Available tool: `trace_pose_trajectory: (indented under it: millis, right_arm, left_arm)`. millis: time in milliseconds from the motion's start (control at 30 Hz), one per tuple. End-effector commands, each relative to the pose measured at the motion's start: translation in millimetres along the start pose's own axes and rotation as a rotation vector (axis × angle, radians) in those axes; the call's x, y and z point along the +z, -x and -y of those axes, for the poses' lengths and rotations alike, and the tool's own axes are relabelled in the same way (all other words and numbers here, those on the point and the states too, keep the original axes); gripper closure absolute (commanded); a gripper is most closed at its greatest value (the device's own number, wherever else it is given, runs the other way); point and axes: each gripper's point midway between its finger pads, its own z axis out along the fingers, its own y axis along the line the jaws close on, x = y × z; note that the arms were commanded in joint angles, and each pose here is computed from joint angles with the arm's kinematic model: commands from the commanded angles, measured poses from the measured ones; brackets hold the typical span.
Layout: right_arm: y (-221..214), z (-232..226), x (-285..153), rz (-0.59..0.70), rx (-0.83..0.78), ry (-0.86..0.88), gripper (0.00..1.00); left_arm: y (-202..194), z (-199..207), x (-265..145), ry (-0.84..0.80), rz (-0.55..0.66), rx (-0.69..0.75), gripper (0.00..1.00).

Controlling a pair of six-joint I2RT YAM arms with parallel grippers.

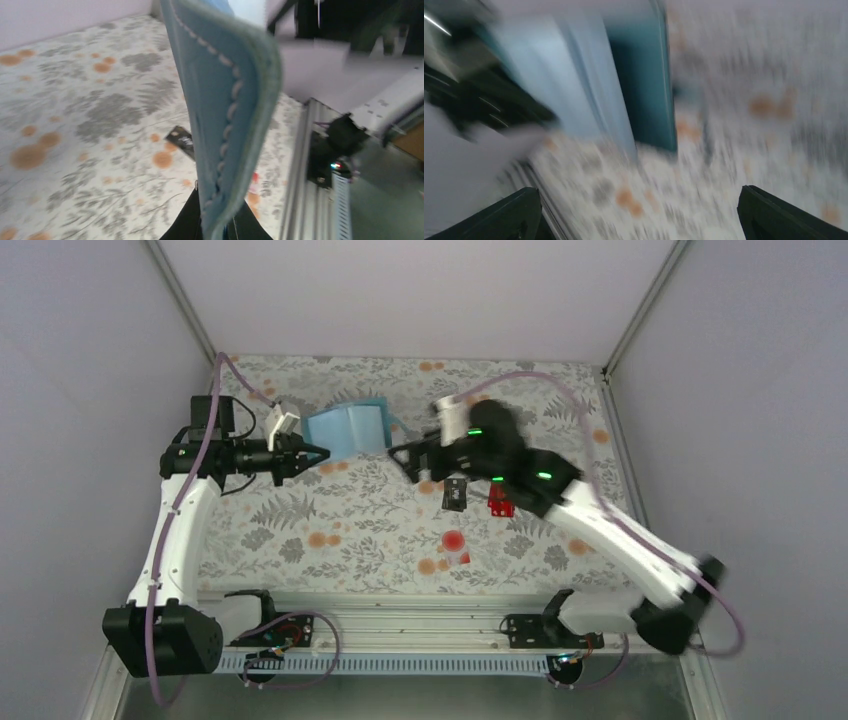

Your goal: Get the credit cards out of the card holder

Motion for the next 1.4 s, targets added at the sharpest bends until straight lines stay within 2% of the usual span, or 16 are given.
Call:
trace_pose_trajectory:
  millis: [0, 67, 267, 367, 400, 467, 567, 600, 633, 733, 767, 900, 967, 1300, 1333, 1367]
  right_arm:
    - [69.3, -36.3, -81.5, 0.404, -0.221, 0.372, 0.01]
    - [78.5, -37.8, -90.9, 0.429, -0.259, 0.423, 0.01]
    - [87.3, -63.2, -76.8, 0.329, -0.385, 0.611, 0.01]
    - [86.0, -58.8, -59.7, 0.298, -0.374, 0.610, 0.01]
    - [84.2, -59.0, -56.0, 0.290, -0.376, 0.621, 0.04]
    - [77.4, -63.9, -51.1, 0.260, -0.387, 0.683, 0.31]
    - [69.0, -63.6, -41.4, 0.217, -0.371, 0.718, 0.86]
    - [67.2, -60.1, -36.5, 0.207, -0.354, 0.706, 0.95]
    - [66.1, -54.0, -30.5, 0.196, -0.326, 0.682, 0.96]
    - [58.3, -14.2, -3.5, 0.107, -0.158, 0.582, 0.96]
    - [51.2, 4.7, 8.0, 0.061, -0.078, 0.551, 0.96]
    - [-9.4, 72.6, 66.8, -0.162, 0.187, 0.370, 0.96]
    - [-32.0, 74.3, 80.2, -0.212, 0.259, 0.417, 0.96]
    - [-85.2, 112.3, 130.6, -0.275, 0.470, 0.352, 0.96]
    - [-87.6, 117.0, 131.8, -0.282, 0.485, 0.337, 0.91]
    - [-88.4, 125.4, 131.5, -0.279, 0.500, 0.308, 0.72]
  left_arm:
    - [14.6, 59.6, -10.4, -0.240, 0.098, 0.145, 0.98]
    - [14.4, 66.5, -11.6, -0.260, 0.105, 0.161, 0.98]
    - [12.7, 67.6, -10.5, -0.264, 0.100, 0.164, 0.98]
    - [12.2, 68.2, -10.6, -0.263, 0.101, 0.166, 0.98]
    - [11.7, 68.2, -10.5, -0.265, 0.101, 0.164, 0.98]
    - [10.3, 65.5, -9.2, -0.257, 0.093, 0.155, 0.98]
    - [8.5, 58.3, -6.5, -0.239, 0.081, 0.127, 0.97]
    - [8.2, 56.1, -5.7, -0.233, 0.078, 0.120, 0.96]
    - [7.7, 53.3, -4.6, -0.224, 0.071, 0.111, 0.83]
    - [3.0, 23.9, 1.9, -0.095, 0.025, 0.065, 0.04]
    - [-1.4, 7.2, 3.9, -0.015, -0.002, 0.028, 0.00]
    - [-20.5, -68.6, -6.0, 0.366, -0.099, -0.067, 0.00]
    - [-23.1, -85.4, -12.6, 0.451, -0.115, -0.087, 0.00]
    - [-23.4, -84.2, -13.3, 0.442, -0.104, -0.084, 0.00]
    - [-23.5, -84.7, -13.8, 0.446, -0.103, -0.084, 0.00]
    - [-23.8, -85.9, -14.4, 0.453, -0.104, -0.087, 0.00]
